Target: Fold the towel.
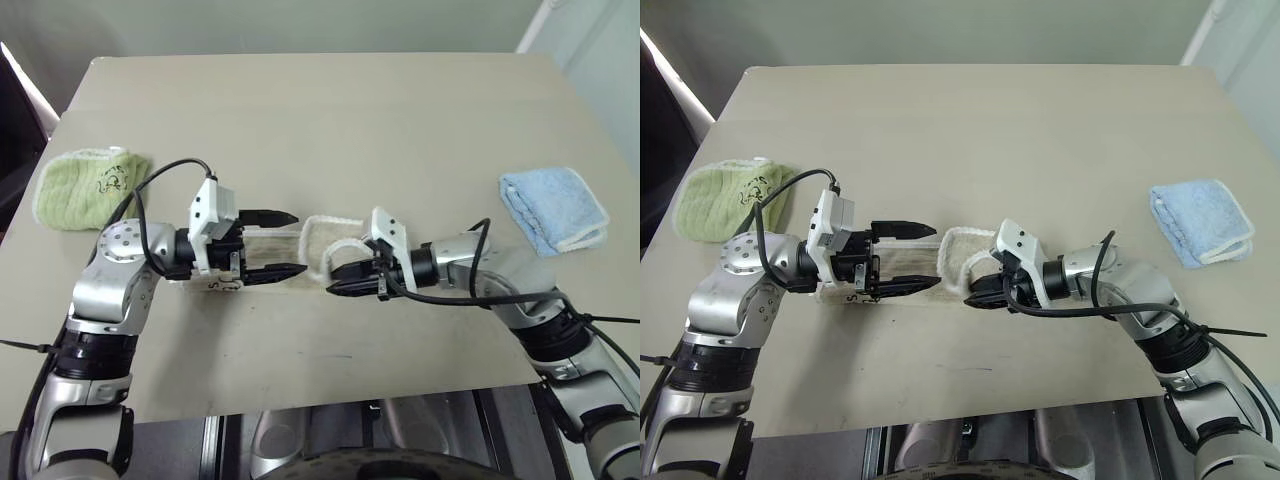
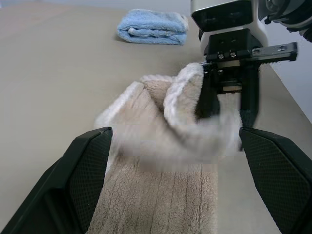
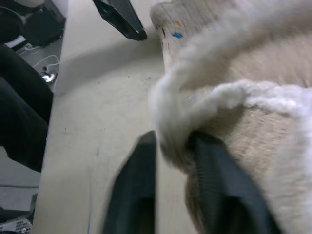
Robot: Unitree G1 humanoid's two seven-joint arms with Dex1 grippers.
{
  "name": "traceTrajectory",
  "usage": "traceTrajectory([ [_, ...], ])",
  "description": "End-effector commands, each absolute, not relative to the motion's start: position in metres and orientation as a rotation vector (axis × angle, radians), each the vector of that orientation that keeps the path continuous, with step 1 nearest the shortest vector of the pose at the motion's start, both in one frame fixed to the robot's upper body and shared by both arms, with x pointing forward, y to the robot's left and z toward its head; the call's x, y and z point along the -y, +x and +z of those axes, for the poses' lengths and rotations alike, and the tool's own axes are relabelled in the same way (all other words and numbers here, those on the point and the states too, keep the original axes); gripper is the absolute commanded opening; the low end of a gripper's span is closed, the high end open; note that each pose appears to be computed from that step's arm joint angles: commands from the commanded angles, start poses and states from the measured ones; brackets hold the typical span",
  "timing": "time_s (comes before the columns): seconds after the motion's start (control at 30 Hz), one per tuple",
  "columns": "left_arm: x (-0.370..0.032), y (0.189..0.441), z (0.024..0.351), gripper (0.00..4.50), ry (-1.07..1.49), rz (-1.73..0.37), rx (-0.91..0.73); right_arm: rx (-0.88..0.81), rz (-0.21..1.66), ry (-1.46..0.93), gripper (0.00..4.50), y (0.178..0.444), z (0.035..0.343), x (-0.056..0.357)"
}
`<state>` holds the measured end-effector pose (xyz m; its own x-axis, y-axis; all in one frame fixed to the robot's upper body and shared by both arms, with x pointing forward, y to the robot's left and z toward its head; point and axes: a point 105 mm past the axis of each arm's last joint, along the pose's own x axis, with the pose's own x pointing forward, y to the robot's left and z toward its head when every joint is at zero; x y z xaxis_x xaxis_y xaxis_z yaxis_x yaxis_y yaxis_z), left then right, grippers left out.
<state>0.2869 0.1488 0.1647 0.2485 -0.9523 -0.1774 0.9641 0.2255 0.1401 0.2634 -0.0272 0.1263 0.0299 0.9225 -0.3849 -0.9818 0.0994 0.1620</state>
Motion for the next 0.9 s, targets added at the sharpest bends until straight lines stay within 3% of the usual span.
traceTrajectory([
  [0.03, -0.149, 0.285, 0.174, 4.50, 0.255, -1.315, -0.021, -0.426, 1.522, -0.186, 2.61, 0.260, 0.133, 0.024],
  [0.1, -0.149, 0.285, 0.173, 4.50, 0.254, -1.314, -0.022, -0.406, 1.519, -0.172, 3.25, 0.262, 0.137, 0.023],
  [0.27, -0.149, 0.285, 0.172, 4.50, 0.249, -1.312, -0.023, -0.319, 1.569, -0.088, 3.25, 0.253, 0.168, 0.028],
  [0.5, -0.148, 0.290, 0.173, 4.50, 0.245, -1.313, -0.011, -0.304, 1.543, -0.109, 3.25, 0.245, 0.183, 0.050],
  [0.73, -0.148, 0.293, 0.174, 4.50, 0.248, -1.313, -0.005, -0.401, 1.488, -0.189, 3.25, 0.242, 0.164, 0.069],
  [0.9, -0.145, 0.294, 0.178, 4.50, 0.254, -1.313, 0.009, -0.415, 1.408, -0.212, 3.25, 0.268, 0.147, 0.059],
])
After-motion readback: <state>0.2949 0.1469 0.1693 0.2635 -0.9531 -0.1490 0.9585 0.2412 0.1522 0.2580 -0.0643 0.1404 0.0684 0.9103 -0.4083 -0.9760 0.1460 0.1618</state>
